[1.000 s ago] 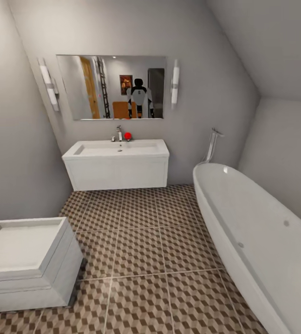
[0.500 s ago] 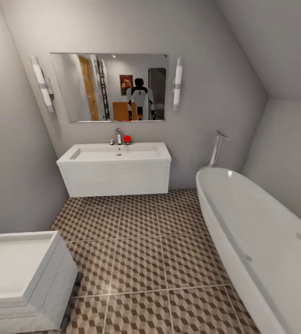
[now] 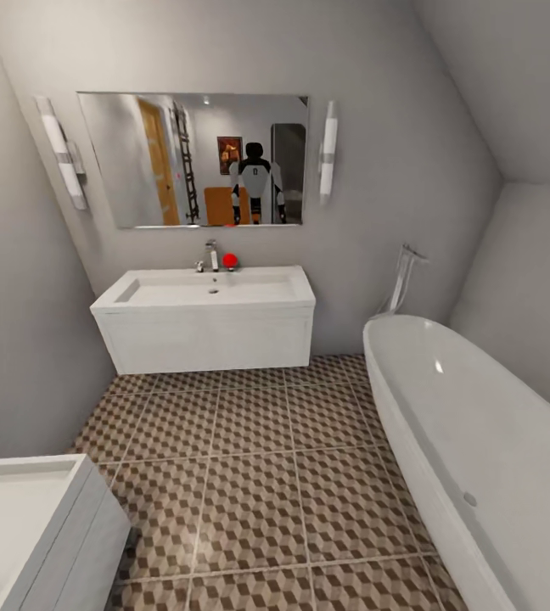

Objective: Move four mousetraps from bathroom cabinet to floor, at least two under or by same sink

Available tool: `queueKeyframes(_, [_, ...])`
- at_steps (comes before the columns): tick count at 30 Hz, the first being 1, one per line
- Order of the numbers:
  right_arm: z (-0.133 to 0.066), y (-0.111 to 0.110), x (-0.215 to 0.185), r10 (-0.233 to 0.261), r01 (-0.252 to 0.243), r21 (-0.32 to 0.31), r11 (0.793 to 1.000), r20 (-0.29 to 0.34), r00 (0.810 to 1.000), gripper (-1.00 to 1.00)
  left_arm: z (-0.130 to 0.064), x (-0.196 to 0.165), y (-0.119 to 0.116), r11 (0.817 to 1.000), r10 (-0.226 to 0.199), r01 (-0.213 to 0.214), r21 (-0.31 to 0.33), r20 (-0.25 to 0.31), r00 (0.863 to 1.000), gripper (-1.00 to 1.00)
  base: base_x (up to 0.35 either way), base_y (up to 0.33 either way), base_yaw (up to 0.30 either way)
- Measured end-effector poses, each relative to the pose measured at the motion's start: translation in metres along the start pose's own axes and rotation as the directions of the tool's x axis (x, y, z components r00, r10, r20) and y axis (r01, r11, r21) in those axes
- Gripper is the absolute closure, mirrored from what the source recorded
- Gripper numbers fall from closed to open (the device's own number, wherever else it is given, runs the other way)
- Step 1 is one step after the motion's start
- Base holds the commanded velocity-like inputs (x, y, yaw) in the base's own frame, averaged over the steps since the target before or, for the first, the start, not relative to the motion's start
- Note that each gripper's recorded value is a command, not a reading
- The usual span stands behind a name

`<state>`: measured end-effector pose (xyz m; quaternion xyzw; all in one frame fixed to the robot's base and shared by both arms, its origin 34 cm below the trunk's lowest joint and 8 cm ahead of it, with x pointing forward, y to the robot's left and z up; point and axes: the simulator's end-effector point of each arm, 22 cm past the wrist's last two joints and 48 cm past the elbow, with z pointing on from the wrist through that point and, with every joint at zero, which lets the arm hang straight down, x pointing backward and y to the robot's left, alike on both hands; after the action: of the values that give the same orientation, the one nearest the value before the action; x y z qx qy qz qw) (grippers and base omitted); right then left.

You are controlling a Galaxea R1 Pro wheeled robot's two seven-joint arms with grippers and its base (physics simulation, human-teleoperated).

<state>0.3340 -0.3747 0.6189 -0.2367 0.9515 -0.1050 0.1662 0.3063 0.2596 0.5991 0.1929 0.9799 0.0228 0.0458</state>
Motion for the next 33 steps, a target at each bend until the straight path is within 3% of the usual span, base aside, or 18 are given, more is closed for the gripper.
queueKeyframes(17, [-0.0001, 0.0041, -0.0049, 0.008, -0.008, -0.004, 1.0, 0.011, 1.0, 1.0, -0.0006, -0.0014, 0.0007, 1.0, 0.0, 0.0, -0.002, 0.003, 1.0, 1.0, 0.334, 0.0, 0.007])
queueKeyframes(33, [-0.0001, 0.004, -0.0046, 0.008, -0.008, -0.003, 1.0, 0.009, 1.0, 1.0, -0.0006, -0.0014, 0.0007, 1.0, 0.0, 0.0, -0.002, 0.004, 1.0, 1.0, 0.334, 0.0, 0.199])
